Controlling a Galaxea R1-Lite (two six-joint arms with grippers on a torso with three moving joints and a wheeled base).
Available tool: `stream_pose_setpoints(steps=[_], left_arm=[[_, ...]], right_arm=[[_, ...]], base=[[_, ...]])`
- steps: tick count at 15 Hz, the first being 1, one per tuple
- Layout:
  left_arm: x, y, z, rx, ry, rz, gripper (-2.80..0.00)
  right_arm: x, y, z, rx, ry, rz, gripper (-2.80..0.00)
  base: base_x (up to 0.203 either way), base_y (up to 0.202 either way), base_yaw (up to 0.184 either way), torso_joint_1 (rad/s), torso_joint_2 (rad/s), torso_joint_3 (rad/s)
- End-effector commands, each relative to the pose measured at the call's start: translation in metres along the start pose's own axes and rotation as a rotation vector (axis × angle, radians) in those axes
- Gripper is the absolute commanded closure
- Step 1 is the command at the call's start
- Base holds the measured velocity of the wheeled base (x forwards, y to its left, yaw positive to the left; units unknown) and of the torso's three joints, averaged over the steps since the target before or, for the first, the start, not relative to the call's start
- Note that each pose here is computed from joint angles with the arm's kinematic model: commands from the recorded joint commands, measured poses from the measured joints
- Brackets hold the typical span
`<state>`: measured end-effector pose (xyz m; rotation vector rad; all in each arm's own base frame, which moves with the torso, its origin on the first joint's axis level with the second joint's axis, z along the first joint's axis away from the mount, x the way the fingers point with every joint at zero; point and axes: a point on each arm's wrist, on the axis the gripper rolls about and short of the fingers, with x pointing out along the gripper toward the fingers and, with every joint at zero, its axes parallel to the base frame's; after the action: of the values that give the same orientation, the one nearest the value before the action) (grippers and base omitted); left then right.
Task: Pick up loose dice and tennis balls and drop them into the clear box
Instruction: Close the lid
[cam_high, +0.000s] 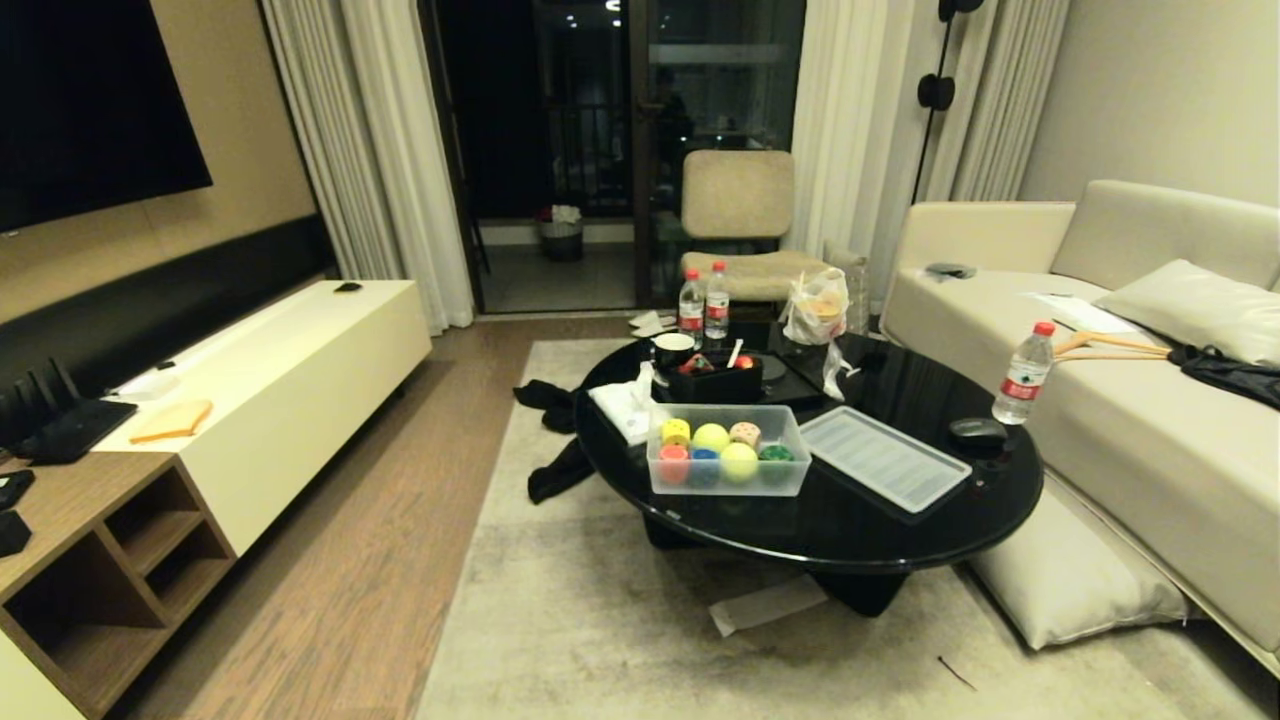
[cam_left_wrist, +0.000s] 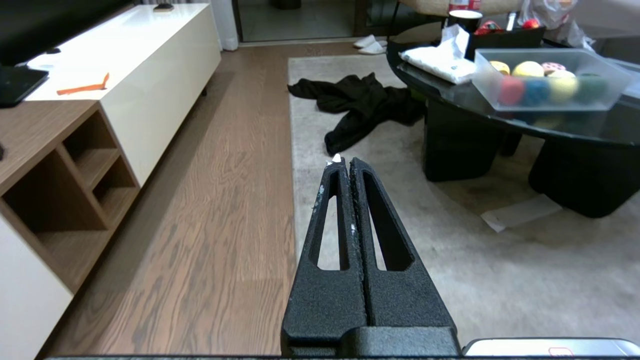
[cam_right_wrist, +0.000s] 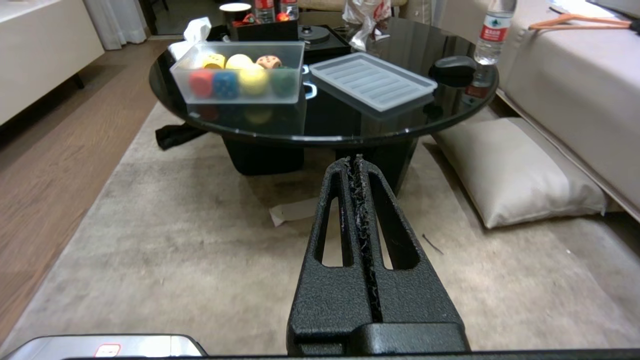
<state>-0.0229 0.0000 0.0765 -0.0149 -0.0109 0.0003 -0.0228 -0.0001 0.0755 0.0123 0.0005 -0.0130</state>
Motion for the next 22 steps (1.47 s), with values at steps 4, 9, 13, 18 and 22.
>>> stream_pose_setpoints(steps=[4,9,13,18,22], left_arm=[[0.0003,0.0,-0.0008,0.0,0.003,0.001,0.0],[0.0003,0.0,-0.0008,0.0,0.003,0.0,0.0],[0.0003,0.0,-0.0008,0.0,0.003,0.001,0.0],[0.0003,0.0,-0.0008,0.0,0.003,0.001,0.0],[0.0003,0.0,-0.0008,0.0,0.003,0.0,0.0]], right_arm=[[0.0001,0.0,0.0,0.0,0.001,-0.001,0.0],[0.0001,0.0,0.0,0.0,0.001,-0.001,0.0],[0.0001,0.0,0.0,0.0,0.001,0.001,0.0],[0.0001,0.0,0.0,0.0,0.001,0.0,0.0],[0.0001,0.0,0.0,0.0,0.001,-0.001,0.0]], base=[[0.151,0.0,0.029,0.003,0.0,0.002],[0.185,0.0,0.001,0.002,0.0,0.001],[0.205,0.0,-0.018,0.003,0.0,0.003],[0.205,0.0,-0.015,-0.001,0.0,0.004],[0.129,0.0,-0.031,0.005,0.0,-0.001]])
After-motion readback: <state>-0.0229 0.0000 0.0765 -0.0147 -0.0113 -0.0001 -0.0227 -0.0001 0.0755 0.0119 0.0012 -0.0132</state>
